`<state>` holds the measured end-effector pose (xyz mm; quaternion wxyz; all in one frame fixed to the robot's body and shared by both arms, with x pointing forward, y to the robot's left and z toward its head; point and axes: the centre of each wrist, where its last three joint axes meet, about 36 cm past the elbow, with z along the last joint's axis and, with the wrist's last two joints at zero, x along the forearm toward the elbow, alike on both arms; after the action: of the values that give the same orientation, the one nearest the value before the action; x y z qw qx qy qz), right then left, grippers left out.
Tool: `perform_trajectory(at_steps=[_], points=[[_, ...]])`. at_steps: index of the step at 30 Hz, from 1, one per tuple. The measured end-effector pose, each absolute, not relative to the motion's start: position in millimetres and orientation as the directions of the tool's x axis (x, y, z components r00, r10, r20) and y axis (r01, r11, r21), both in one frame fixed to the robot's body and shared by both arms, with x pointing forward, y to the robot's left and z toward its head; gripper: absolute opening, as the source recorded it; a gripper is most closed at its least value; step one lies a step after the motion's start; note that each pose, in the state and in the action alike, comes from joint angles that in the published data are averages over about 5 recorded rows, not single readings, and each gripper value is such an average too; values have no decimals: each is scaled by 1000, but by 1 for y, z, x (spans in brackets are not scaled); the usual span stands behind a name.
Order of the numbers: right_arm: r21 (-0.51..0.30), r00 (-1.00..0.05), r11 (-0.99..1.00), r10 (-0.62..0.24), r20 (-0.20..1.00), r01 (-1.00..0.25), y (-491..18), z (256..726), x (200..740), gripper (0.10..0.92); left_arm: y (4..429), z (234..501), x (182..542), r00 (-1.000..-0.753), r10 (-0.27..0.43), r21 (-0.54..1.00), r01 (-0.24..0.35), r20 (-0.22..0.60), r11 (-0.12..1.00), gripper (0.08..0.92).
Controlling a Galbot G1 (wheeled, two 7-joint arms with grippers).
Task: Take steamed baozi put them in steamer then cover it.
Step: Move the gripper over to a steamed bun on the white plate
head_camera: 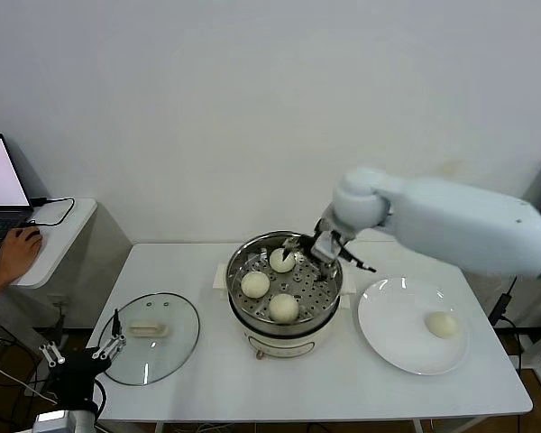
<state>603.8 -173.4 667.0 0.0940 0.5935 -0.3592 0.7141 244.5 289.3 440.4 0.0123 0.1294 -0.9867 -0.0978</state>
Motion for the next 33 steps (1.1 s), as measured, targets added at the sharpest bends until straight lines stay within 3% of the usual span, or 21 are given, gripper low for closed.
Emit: perform_trajectory(at_steps=[7, 14, 23, 33], points=[[-422, -358, -529, -226, 906, -736, -247, 671, 598, 823, 289, 439, 248, -971, -240, 200, -235, 1, 951, 823], [-402, -374, -341, -149, 916, -850, -326, 643, 587, 822, 287, 436, 251, -976, -220, 204, -214, 5, 955, 823], [-342, -335, -171, -69, 940, -924, -402, 587, 569, 822, 287, 433, 251, -979, -203, 215, -195, 17, 957, 823], [-280, -281, -68, 6, 960, -958, -450, 528, 554, 823, 288, 432, 249, -978, -206, 222, -195, 26, 955, 823]])
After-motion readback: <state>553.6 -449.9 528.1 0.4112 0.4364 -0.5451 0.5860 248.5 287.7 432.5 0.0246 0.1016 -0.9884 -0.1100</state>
